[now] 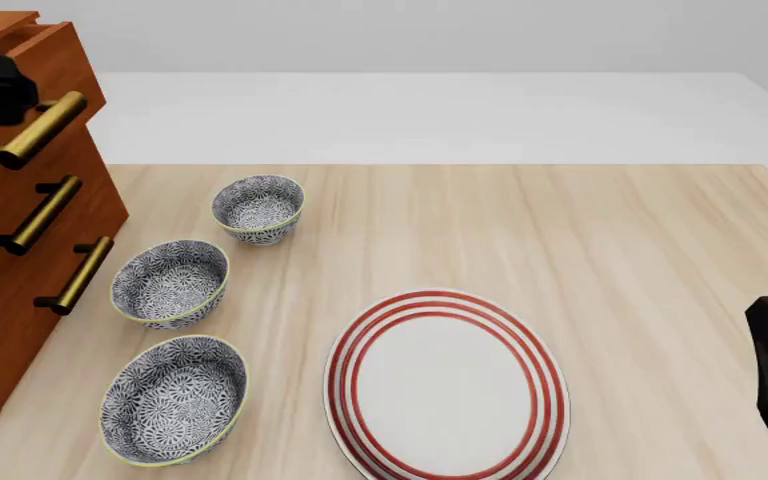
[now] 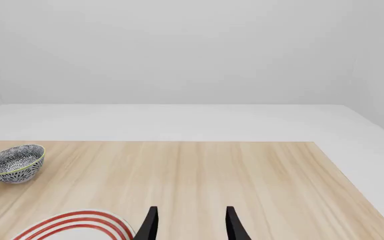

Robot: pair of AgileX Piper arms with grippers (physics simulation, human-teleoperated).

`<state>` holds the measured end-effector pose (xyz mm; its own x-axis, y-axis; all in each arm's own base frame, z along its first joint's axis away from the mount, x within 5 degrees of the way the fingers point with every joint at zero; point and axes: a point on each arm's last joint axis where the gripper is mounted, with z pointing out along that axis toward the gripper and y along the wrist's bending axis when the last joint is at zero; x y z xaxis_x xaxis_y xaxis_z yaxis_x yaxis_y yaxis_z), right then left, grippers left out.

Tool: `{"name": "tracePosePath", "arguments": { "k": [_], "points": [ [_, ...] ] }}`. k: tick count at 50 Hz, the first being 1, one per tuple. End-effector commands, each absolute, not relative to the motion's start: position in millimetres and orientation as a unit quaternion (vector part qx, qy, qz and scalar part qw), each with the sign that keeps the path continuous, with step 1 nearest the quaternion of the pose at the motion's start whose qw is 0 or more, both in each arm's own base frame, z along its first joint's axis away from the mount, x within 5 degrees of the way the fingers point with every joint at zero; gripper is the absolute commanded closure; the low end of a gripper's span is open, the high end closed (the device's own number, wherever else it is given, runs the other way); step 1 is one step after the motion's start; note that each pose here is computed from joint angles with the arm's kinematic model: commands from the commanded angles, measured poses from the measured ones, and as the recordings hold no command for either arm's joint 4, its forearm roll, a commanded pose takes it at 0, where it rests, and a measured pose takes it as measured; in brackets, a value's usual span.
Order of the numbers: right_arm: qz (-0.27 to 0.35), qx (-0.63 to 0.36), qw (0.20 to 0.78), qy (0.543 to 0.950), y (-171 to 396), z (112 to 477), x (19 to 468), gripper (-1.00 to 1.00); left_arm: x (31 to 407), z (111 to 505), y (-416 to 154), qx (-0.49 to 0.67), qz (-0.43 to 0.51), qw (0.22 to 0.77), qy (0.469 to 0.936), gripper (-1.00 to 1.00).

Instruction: Open the top drawer of the cabinet.

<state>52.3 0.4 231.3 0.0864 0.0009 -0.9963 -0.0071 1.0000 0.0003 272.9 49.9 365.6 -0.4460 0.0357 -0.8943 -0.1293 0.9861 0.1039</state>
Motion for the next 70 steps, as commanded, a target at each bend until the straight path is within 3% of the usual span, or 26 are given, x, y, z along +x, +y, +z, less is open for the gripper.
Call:
{"name": "tracePosePath", "arguments": {
  "k": [1,42,70],
  "points": [
    [0.003,-0.002,0.737,0.676,0.4,231.3,52.3,-1.00,275.7,361.0,50.5,-0.028,0.078,0.522,0.849,-1.00],
    [0.003,-0.002,0.737,0.676,0.4,231.4,52.3,-1.00,283.2,335.1,42.8,-0.023,0.062,0.495,0.866,-1.00],
    [0.003,-0.002,0.737,0.676,0.4,231.3,52.3,-1.00,287.7,344.1,25.0,-0.008,0.038,0.490,0.871,-1.00]
  ]
}}
